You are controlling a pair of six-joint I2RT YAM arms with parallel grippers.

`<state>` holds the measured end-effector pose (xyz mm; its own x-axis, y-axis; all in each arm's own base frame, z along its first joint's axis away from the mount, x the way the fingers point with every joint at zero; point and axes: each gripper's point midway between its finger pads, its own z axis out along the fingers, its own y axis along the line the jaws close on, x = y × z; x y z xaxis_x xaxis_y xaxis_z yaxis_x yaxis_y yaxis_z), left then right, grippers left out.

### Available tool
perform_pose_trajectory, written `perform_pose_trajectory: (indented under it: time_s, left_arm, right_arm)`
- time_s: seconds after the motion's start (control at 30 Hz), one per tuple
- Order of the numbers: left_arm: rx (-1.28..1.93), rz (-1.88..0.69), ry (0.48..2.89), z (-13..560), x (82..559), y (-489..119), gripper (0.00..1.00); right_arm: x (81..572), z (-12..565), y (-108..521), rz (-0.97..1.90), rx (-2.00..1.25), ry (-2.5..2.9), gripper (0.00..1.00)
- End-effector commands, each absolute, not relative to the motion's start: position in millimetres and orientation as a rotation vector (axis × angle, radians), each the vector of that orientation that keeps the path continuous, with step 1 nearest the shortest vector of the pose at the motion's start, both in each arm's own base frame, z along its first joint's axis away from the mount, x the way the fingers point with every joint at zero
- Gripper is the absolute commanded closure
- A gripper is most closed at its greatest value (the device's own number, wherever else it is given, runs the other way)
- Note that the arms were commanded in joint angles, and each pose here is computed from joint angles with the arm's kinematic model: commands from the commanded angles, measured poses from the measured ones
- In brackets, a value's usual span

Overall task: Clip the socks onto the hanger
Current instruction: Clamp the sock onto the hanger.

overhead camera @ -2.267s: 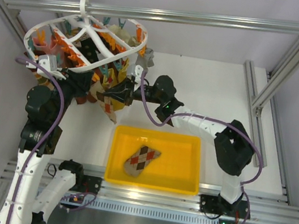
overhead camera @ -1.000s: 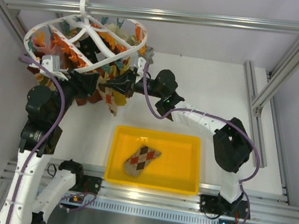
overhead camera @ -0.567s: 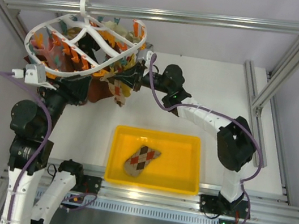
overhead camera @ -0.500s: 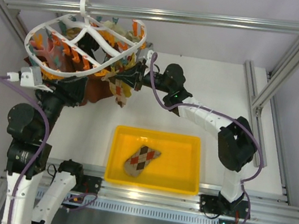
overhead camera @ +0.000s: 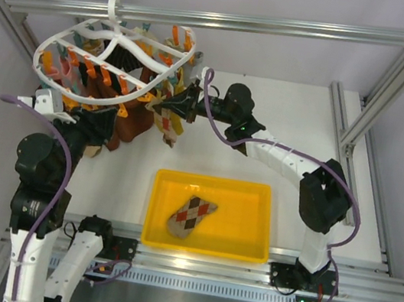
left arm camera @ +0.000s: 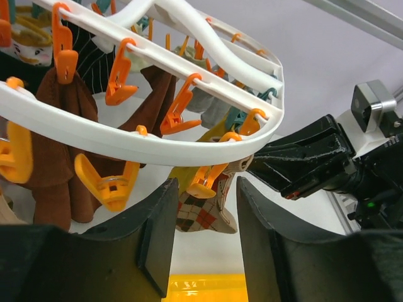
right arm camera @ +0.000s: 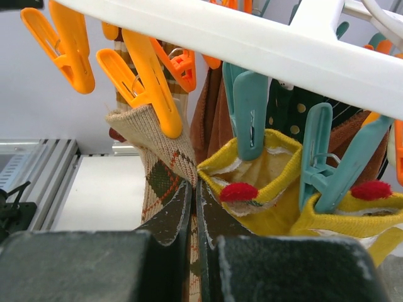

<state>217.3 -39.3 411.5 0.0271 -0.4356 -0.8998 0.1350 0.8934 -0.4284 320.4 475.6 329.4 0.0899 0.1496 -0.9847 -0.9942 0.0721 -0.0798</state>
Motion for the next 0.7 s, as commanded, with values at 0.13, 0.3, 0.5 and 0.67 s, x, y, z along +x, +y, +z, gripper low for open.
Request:
perform_pose_trajectory:
  time_s: [0.13, 0.3, 0.5, 0.67]
  left_arm:
    - [-0.247, -0.495, 1.489, 408.4, 235.8, -46.5, 0.57]
    - [-0.268, -0.484, 1.497, 404.3, 245.5, -43.8, 0.67]
    - [-0.277, -0.482, 1.488, 408.1, 248.1, -42.6, 0.86]
    - [-0.28, -0.474, 1.49, 407.0, 248.5, -41.3, 0.96]
  right_arm:
    - [305.5, 363.8, 459.5, 1.163, -1.11, 0.975, 1.0]
    - [292.1, 367.1, 454.4, 1.185, -1.147, 0.958, 0.92]
    - [265.8, 374.0, 441.9, 1.214, -1.233, 0.912, 0.66]
    - [246.4, 404.7, 438.9, 1.274, -1.234, 0.845, 0.65]
